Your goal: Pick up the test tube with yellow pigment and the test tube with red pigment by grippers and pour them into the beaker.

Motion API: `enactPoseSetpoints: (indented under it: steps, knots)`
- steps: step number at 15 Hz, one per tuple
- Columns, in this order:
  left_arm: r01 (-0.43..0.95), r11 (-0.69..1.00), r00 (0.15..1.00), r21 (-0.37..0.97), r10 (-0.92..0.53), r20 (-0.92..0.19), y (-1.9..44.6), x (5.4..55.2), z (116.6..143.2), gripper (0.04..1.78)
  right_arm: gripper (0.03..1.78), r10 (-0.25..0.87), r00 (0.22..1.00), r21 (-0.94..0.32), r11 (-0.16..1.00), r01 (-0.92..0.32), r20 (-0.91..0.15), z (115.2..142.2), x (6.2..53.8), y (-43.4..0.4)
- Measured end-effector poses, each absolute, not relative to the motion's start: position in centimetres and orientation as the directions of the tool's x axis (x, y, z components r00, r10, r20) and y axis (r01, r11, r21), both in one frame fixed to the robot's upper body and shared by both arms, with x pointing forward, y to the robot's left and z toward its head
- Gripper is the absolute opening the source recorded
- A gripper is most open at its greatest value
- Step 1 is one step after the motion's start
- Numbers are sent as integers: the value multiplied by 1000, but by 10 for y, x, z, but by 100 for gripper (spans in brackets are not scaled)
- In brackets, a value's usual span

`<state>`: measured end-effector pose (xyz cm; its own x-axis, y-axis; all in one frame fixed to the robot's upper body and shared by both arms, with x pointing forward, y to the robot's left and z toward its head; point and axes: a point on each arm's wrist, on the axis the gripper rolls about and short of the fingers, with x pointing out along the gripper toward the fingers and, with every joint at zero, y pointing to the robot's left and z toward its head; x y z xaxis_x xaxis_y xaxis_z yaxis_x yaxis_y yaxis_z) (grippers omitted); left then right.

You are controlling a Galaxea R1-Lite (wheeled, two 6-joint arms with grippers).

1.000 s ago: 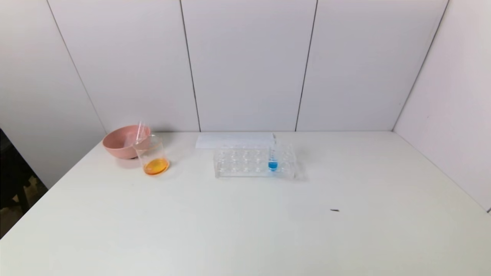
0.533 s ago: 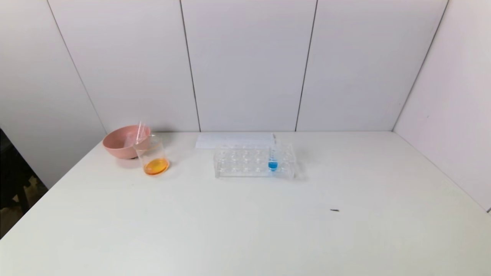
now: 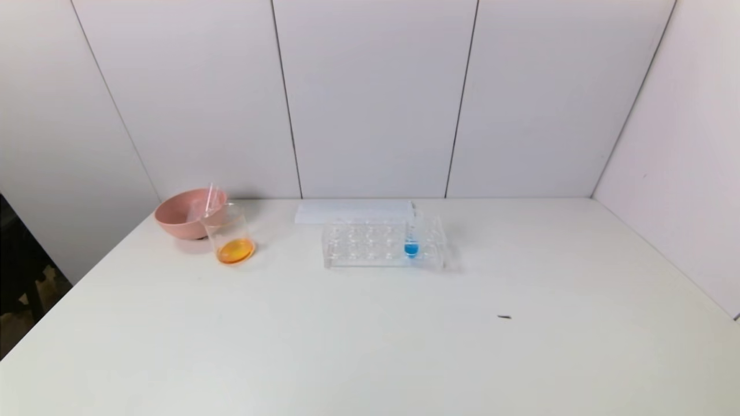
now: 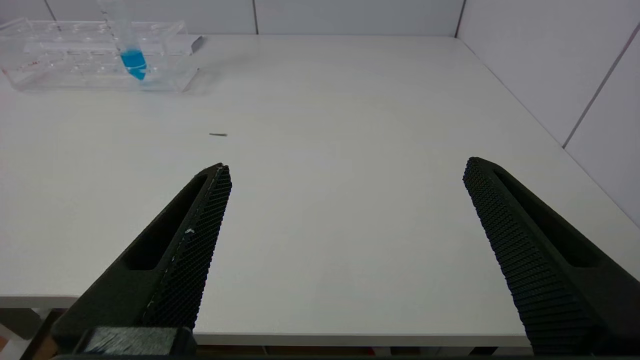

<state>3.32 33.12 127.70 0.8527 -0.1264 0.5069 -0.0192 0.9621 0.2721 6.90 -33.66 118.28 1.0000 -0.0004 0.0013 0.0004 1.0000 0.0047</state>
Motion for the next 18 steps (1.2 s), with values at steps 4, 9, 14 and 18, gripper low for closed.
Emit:
enactPoseSetpoints:
  steps: [4,9,14,18]
  knots:
    - [-62,965,790,256,-109,603,331,46,1249,176,170,0,1000,4,1000,0,1,1183,69,-337]
    - [-21,969,909,248,-85,409,332,60,1225,176,170,0,1000,4,1000,0,1,1183,69,-337]
    - [49,969,990,243,-80,120,332,68,1195,176,170,0,1000,5,1000,0,1,1183,69,-337]
    - [70,980,997,188,-74,13,332,69,1184,176,170,0,1000,5,1000,0,1,1183,69,-337]
